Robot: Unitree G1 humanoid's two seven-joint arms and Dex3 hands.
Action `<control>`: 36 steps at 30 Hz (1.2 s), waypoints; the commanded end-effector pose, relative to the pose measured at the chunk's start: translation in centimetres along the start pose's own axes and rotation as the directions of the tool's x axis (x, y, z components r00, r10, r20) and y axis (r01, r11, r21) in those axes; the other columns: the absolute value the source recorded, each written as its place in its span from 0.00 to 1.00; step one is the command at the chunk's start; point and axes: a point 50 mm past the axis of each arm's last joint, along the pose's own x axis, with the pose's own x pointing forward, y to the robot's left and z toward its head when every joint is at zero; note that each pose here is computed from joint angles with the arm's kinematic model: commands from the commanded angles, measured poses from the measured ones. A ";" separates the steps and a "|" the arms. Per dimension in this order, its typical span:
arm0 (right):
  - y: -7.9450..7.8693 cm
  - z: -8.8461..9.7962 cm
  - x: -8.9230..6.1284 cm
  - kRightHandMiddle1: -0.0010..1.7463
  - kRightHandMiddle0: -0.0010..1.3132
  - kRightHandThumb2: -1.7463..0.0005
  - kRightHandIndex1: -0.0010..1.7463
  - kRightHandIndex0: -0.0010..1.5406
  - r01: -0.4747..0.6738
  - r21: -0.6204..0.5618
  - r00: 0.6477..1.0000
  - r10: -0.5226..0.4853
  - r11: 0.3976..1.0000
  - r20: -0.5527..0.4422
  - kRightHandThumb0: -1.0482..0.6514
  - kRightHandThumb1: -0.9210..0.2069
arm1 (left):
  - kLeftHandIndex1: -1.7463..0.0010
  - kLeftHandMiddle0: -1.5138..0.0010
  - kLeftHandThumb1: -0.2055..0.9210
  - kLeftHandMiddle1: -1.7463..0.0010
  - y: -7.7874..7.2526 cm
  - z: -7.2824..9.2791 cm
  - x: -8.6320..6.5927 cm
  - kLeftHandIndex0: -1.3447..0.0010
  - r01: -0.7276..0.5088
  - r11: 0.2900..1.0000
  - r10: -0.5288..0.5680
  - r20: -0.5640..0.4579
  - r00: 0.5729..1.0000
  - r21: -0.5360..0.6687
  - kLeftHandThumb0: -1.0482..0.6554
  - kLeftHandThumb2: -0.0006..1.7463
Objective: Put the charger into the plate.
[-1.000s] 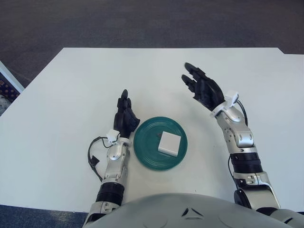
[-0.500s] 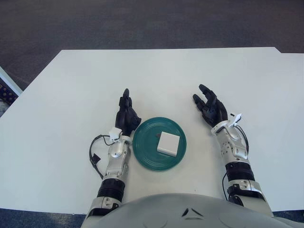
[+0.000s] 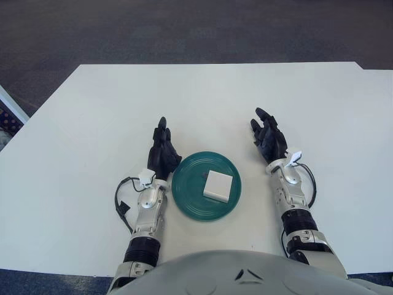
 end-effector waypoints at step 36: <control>1.5 -6.4 -3.0 0.11 0.00 0.40 0.00 0.07 0.134 -0.050 0.975 -0.141 0.990 -0.169 0.05 0.00 | 0.90 0.96 1.00 0.99 1.5 -2.5 -3.0 0.97 -0.103 0.994 0.100 -0.087 0.991 -0.037 0.00 0.57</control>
